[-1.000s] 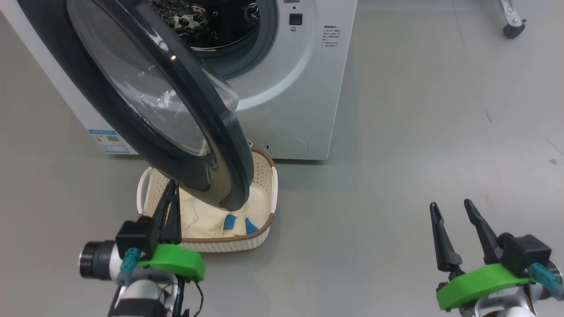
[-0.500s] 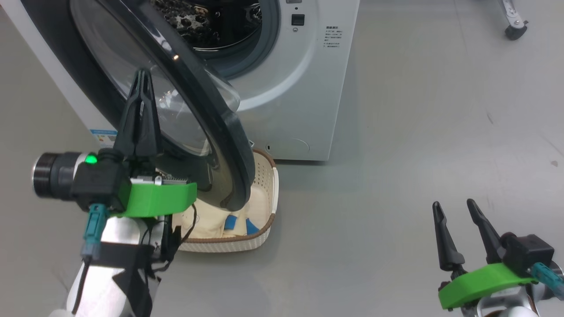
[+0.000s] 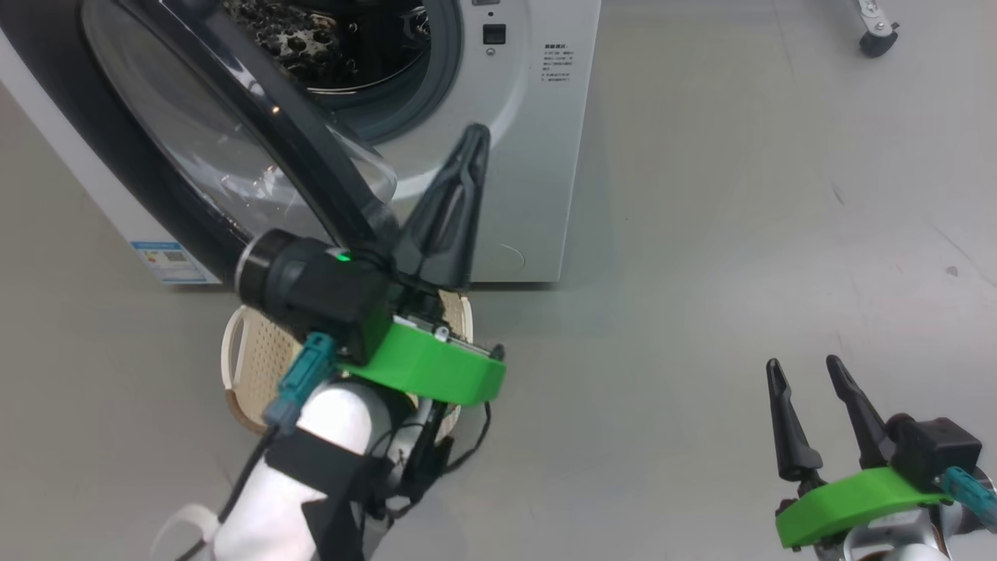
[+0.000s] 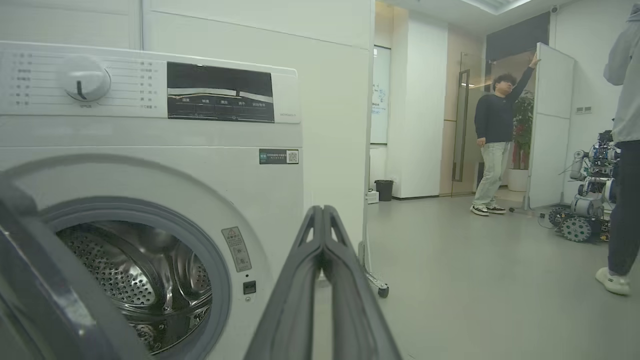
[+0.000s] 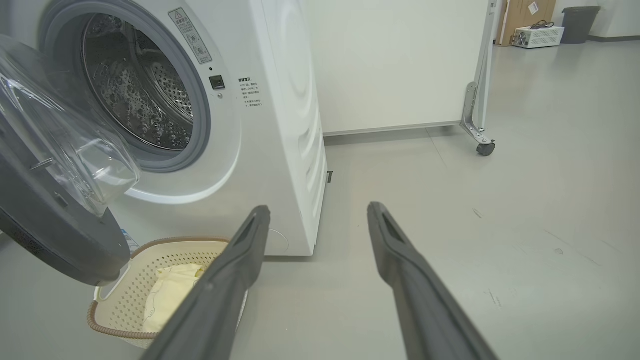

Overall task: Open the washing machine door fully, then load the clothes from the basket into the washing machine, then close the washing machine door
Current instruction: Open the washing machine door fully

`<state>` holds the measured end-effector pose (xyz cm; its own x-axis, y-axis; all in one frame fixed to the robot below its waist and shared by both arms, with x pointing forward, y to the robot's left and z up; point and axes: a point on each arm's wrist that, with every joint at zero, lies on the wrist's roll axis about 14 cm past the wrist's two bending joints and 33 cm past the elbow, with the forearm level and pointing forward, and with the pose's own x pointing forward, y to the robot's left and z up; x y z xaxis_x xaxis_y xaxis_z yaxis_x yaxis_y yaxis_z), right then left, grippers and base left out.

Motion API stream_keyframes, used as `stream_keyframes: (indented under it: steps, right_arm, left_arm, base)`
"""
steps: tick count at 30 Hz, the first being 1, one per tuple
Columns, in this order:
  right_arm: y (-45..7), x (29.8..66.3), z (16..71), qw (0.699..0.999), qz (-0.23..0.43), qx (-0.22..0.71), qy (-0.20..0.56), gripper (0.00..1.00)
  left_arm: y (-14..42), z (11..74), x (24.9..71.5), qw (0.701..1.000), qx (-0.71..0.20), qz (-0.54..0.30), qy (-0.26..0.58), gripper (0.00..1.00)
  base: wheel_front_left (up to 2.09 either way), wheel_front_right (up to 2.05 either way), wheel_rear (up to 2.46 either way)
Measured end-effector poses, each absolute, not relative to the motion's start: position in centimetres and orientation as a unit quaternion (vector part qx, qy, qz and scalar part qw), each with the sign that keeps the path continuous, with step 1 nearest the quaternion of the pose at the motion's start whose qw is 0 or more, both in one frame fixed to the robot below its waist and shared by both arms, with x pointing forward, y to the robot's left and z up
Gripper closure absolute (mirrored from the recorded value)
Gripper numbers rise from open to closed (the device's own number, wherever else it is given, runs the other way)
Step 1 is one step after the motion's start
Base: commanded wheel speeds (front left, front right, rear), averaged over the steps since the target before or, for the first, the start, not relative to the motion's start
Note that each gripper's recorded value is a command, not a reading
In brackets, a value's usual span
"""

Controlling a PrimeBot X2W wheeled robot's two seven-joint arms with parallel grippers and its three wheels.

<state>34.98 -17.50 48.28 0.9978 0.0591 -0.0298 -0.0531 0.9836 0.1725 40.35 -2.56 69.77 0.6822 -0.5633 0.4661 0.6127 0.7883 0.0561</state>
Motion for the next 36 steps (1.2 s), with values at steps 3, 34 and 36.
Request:
stream_keyframes:
  steps: [3, 34, 36]
  right_arm:
    - [-17.8, 34.8, 48.3, 0.996, 0.024, 0.087, 0.017, 0.0]
    - [-17.8, 34.4, 47.7, 0.995, 0.019, 0.091, 0.027, 0.0]
    - [-17.8, 34.5, 47.6, 0.995, 0.019, 0.091, 0.028, 0.0]
  left_arm:
    - [-4.4, 67.6, 39.9, 0.915, -0.066, -0.347, -0.193, 1.0]
    - [-2.2, 54.7, 45.5, 0.966, -0.074, -0.247, -0.006, 1.0]
    - [-2.1, 54.7, 45.6, 0.967, -0.075, -0.245, -0.008, 1.0]
  base:
    - [0.0, 0.0, 0.0]
    - [0.0, 0.0, 0.0]
    - [0.0, 0.0, 0.0]
